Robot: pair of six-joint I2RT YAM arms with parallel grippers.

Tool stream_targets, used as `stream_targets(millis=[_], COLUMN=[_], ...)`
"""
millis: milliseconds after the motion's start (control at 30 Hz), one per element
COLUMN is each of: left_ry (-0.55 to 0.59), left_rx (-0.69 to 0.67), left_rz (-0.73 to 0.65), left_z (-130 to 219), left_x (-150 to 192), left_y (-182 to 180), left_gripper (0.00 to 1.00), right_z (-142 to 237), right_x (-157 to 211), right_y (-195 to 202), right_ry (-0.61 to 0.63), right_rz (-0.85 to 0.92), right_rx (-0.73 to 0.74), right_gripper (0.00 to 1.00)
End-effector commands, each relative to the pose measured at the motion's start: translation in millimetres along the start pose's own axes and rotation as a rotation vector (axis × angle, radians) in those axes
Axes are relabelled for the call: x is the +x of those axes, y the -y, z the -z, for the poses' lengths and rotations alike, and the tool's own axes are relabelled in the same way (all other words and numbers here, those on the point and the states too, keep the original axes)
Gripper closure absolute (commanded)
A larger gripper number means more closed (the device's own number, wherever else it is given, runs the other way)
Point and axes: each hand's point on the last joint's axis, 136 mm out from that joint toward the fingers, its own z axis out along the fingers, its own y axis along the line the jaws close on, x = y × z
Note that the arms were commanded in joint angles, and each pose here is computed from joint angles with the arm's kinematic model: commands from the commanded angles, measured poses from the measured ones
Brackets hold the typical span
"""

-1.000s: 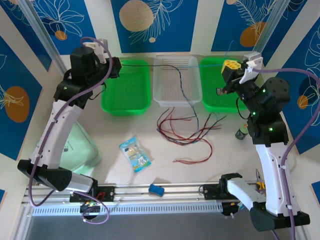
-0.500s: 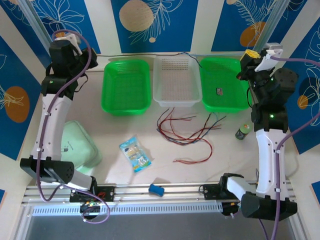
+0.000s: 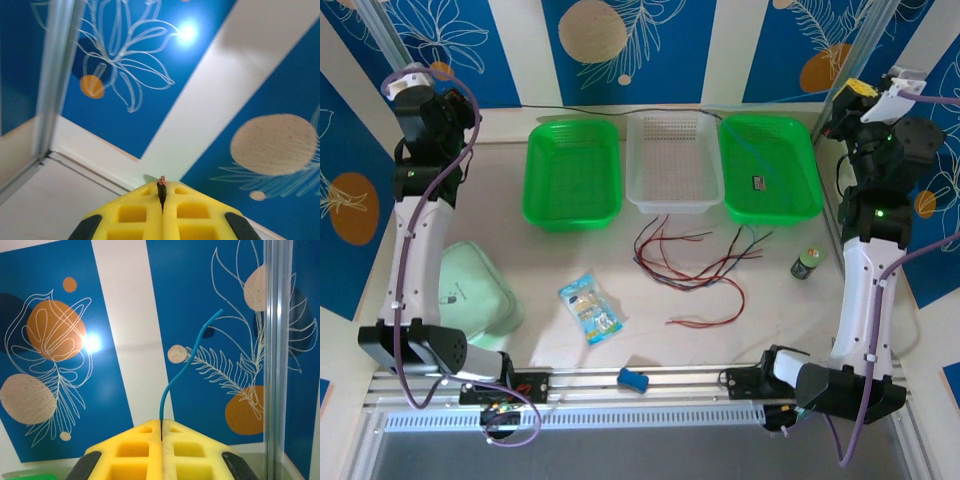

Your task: Untangle the cables

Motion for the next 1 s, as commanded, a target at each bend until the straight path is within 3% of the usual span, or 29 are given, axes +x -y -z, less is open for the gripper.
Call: stream_targets(millis=[0,267,400,633,967], left_ry=[0.205,0.177,0.16,0.037,-0.013], left_rx=[-0.06,-0.061,0.008,0.243,0.466], left_rz=[0.054,0.086,0.124,0.165,0.134], left_z=[24,18,18,0,-12], left_x=[-55,-61,-58,-45,-41], left_y=[-14,-23,-12,40,113], left_gripper=[1.0,1.0,1.0,1.0,1.0], right_z=[7,9,10,-4,-12], right_x=[-27,-34,-38,-42,-77], right_y=[6,17,18,-24,-90], right_ry=[0.066,0.074,0.084,0.047,0.084], right_rz=[0.004,0.007,-0.039,-0.049,-0.028], right_rx=[0.042,0.075,0.042,-0.143,-0.345], right_gripper=[1.0,1.0,1.0,1.0,1.0])
